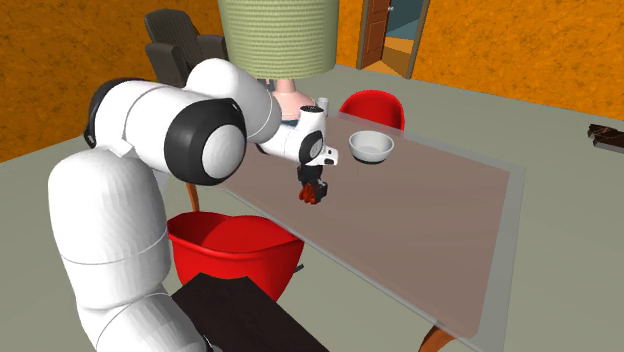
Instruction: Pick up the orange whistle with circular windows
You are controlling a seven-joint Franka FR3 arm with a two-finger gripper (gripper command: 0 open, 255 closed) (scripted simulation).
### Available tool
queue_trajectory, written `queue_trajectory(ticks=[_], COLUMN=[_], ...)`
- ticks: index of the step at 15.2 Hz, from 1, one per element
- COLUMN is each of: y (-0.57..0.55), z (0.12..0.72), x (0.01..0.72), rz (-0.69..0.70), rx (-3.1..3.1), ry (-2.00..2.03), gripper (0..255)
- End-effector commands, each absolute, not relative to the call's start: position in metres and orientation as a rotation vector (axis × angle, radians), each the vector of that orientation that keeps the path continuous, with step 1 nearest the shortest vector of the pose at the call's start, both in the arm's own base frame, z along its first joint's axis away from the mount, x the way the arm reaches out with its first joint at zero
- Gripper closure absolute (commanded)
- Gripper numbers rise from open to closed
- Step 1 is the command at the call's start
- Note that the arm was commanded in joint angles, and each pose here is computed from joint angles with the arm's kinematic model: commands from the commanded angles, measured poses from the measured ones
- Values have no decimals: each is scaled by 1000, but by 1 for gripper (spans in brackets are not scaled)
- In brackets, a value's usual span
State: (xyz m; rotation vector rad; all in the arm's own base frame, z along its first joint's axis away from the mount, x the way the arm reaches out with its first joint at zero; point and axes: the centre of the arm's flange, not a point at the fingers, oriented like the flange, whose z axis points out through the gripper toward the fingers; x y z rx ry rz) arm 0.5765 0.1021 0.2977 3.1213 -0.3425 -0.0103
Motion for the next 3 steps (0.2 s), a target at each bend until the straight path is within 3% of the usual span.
queue_trajectory(ticks=[1, 3], y=[101, 101], z=[307, 308], x=[576, 576], rz=[-11, -11], rx=[3121, 3121], ry=[-343, -343], gripper=[255, 255])
